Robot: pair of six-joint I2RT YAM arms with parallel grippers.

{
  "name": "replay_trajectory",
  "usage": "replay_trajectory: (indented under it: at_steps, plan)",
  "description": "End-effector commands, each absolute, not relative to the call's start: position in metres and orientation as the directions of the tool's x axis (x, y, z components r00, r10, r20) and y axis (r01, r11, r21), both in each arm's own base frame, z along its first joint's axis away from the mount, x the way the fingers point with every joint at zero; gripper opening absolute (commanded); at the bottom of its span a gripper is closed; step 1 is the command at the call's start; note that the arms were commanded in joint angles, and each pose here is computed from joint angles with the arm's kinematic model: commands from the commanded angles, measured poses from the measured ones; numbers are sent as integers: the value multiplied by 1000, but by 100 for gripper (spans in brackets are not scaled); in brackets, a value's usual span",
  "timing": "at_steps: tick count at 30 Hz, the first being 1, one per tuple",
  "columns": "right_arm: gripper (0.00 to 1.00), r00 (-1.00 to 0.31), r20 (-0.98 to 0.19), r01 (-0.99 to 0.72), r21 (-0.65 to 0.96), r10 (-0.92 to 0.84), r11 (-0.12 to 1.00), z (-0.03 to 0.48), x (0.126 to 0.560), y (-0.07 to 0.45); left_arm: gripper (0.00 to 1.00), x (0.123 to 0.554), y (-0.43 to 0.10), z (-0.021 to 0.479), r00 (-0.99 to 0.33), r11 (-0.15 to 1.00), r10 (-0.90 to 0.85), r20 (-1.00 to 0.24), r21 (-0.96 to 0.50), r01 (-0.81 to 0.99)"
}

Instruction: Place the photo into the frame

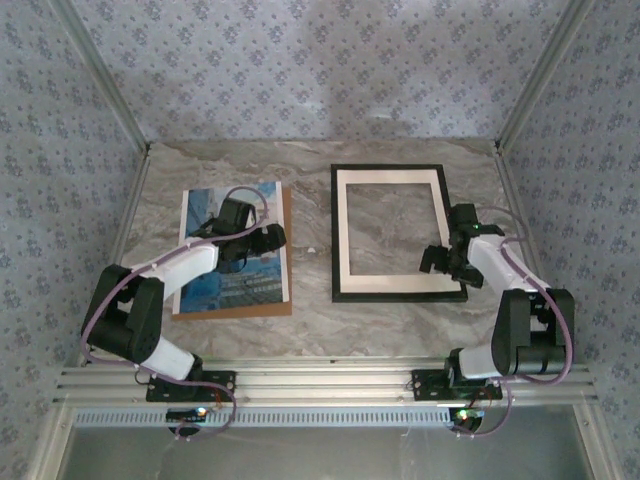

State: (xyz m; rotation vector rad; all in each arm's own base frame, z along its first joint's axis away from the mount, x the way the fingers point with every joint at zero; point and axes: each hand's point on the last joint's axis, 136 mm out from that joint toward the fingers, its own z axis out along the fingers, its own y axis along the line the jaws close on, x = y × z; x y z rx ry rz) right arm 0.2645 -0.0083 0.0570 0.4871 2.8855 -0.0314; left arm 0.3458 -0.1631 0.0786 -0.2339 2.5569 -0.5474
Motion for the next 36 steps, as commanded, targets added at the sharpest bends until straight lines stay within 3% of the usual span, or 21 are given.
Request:
replay_trajectory:
  at_steps: [1, 13, 16, 21, 28, 36]
  plan:
    - [100, -905, -230, 349, 78, 357, 934, 53, 274, -3, 99, 343, -164, 78, -855, 904, -261, -449, -424, -53]
    - [100, -915, -244, 285, 176, 322, 942, 41, 292, 24, 98, 344, -165, 80, -854, 901, -263, -449, -430, -52]
    - [100, -915, -258, 287, 125, 311, 950, 48, 293, 17, 99, 344, -165, 81, -853, 902, -263, -450, -429, -51]
    - [100, -887, -344, 306, 56, 306, 950, 73, 299, 3, 99, 343, -162, 81, -851, 904, -265, -454, -423, -56]
    - [100, -796, -480, 281, 249, 370, 927, 116, 328, 21, 99, 343, -160, 83, -845, 904, -273, -459, -423, -62]
    - [100, -779, -545, 202, 252, 311, 946, 131, 350, 66, 99, 340, -135, 73, -837, 911, -307, -453, -396, -120]
